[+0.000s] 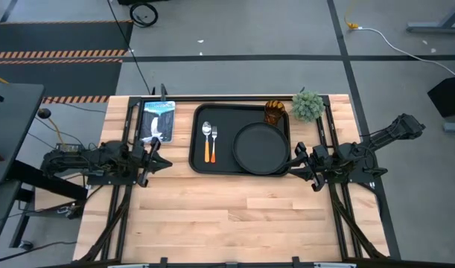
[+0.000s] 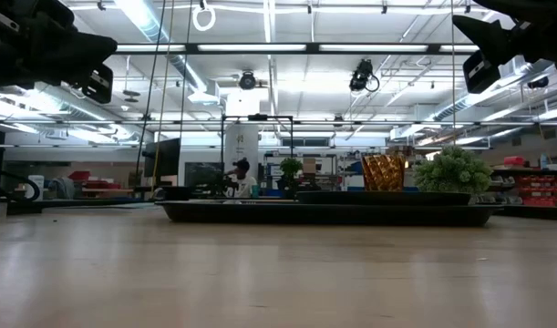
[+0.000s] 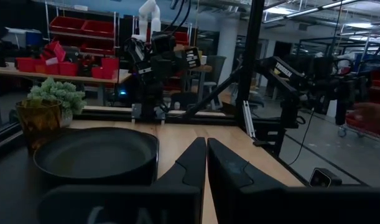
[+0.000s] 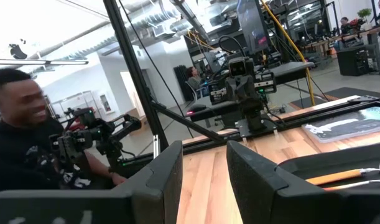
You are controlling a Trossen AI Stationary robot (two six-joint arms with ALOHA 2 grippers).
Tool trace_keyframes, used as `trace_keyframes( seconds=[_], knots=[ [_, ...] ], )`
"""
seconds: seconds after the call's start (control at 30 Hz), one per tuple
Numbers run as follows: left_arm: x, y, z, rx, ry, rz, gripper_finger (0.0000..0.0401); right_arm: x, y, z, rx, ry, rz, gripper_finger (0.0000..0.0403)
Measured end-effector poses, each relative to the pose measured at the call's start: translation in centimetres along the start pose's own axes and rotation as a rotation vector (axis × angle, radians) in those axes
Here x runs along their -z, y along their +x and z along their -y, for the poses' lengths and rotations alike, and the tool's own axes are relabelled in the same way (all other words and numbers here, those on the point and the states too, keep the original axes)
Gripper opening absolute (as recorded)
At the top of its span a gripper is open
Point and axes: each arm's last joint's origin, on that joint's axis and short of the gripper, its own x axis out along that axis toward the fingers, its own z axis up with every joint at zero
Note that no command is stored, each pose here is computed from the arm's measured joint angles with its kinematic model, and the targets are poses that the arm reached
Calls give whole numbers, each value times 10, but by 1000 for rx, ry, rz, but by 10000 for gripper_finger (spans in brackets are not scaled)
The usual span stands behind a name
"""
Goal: Pick and place plate/cup/fork/spoon on tray
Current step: Return to Home Position
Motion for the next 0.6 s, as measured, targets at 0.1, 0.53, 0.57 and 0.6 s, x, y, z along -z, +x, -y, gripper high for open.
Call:
trace_keyframes(
  seconds=[0.1,0.53,0.57,0.6],
  knots=[
    [0,0,0,0,0,1,23,0,0,0,0,0,0,132],
    [0,0,0,-2,1,2,23,1,1,3,72,-318,-10,132],
    [0,0,0,-2,1,2,23,1,1,3,72,-328,-12,132],
    [0,0,0,-2,1,3,23,1,1,3,72,-334,-11,132]
  ],
)
